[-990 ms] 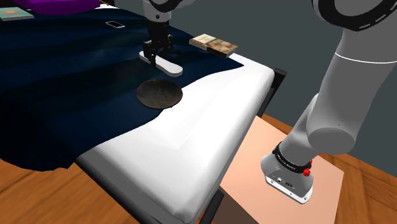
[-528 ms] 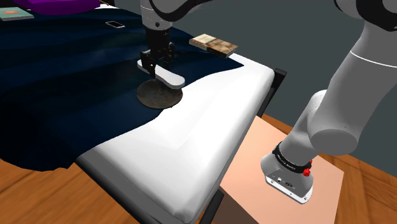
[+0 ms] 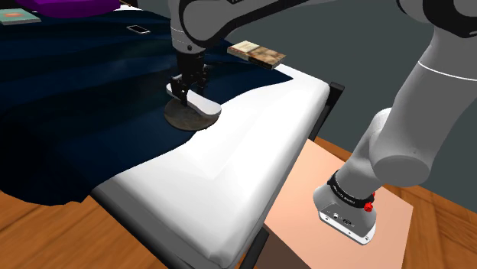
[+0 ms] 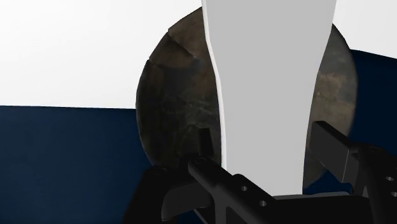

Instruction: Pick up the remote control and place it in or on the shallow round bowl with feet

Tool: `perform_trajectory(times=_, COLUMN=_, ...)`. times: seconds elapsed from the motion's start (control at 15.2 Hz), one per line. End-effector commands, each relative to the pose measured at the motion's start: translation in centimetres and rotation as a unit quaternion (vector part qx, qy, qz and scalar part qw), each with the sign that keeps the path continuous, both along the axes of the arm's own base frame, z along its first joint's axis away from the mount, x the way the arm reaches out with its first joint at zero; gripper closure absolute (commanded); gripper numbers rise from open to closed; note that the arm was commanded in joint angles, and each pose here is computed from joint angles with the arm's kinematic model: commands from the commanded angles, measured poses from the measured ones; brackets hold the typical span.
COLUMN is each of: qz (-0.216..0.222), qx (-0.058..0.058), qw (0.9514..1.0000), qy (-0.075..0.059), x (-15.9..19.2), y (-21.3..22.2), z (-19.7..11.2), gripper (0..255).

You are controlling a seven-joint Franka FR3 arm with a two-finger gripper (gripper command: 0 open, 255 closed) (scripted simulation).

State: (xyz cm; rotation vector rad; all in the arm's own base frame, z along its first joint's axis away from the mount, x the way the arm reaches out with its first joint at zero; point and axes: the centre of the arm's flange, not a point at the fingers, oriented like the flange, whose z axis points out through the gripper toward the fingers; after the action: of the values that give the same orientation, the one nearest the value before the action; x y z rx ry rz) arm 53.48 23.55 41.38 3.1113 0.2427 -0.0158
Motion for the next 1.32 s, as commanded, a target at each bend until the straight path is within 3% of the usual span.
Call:
perform_trajectory(times=0.0, qz=0.0, qx=0.0, qw=1.0, qy=-0.001, x=-0.1, y=-0.1, z=-1.0, gripper=255)
perform_trajectory(times=0.26, qz=0.0, qx=0.0, qw=1.0, qy=-0.001, x=-0.1, y=-0.1, z=-3.3, gripper=255)
perform_trajectory(times=0.79, qz=0.0, qx=0.0, qw=1.0, qy=-0.001, x=-0.1, y=-0.1, z=-3.3, gripper=255)
perform_trajectory(times=0.86, qz=0.0, qx=0.0, qw=1.0, qy=-0.001, x=-0.1, y=-0.1, z=-3.3, gripper=0)
perform_trajectory(times=1.19, qz=0.0, qx=0.0, qw=1.0, qy=0.0, x=-0.1, y=-0.1, z=-3.3, gripper=0)
perform_trajectory(times=1.25, qz=0.0, qx=0.0, qw=1.0, qy=-0.001, x=-0.1, y=-0.1, z=-1.9, gripper=0)
